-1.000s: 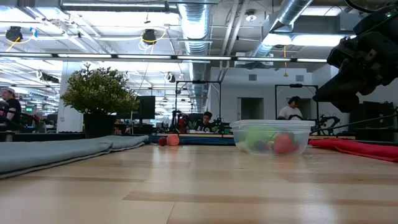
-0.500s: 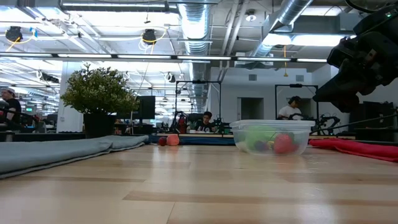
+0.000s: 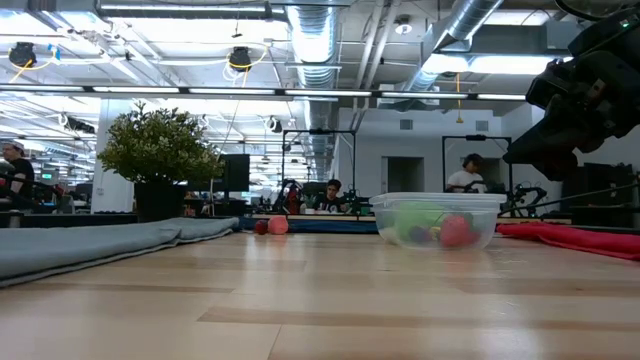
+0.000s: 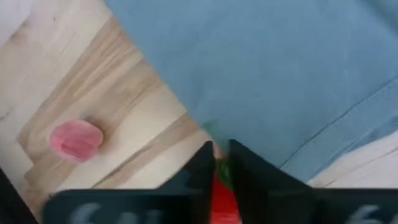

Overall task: Pick and placing Produce into tupperware
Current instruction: Put the red strawberry into the transparent bin

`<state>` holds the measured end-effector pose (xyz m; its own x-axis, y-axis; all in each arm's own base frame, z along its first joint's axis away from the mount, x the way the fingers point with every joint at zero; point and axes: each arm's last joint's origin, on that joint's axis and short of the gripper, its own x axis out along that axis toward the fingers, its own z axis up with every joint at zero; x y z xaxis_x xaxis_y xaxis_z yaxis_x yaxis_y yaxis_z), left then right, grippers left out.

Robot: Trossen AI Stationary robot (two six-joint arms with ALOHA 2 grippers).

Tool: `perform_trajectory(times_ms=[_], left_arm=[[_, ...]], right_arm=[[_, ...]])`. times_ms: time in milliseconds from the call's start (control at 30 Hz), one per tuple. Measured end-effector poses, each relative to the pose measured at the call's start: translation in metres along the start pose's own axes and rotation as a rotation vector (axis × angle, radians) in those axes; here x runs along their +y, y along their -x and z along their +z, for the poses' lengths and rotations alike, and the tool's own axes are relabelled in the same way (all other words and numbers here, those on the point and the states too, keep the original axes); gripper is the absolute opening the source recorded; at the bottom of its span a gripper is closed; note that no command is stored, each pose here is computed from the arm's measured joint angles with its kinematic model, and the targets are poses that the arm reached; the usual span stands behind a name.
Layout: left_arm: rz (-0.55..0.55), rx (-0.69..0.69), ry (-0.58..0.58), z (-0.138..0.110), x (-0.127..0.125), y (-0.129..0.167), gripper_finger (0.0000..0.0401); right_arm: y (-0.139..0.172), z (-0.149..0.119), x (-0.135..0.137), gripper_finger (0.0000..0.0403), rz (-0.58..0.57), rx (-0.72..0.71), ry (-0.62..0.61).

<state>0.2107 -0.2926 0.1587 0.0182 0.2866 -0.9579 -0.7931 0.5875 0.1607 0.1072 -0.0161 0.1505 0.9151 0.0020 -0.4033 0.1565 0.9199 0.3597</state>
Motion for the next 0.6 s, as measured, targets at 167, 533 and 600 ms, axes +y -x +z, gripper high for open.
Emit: perform_trajectory(times_ms=[167, 533, 600], left_arm=[[0.018, -0.032, -0.037, 0.002, 0.002, 0.000, 0.0007], [0.068, -0.062, -0.129, 0.033, -0.004, 0.038, 0.0000], [0.039, -0.124, -0.149, 0.047, -0.009, 0.052, 0.0000]], right_arm=[[0.000, 0.000, 0.000, 0.0107, 0.000, 0.000, 0.000], [0.000, 0.000, 0.000, 0.0107, 0.000, 0.000, 0.000], [0.000, 0.000, 0.000, 0.0107, 0.000, 0.000, 0.000]])
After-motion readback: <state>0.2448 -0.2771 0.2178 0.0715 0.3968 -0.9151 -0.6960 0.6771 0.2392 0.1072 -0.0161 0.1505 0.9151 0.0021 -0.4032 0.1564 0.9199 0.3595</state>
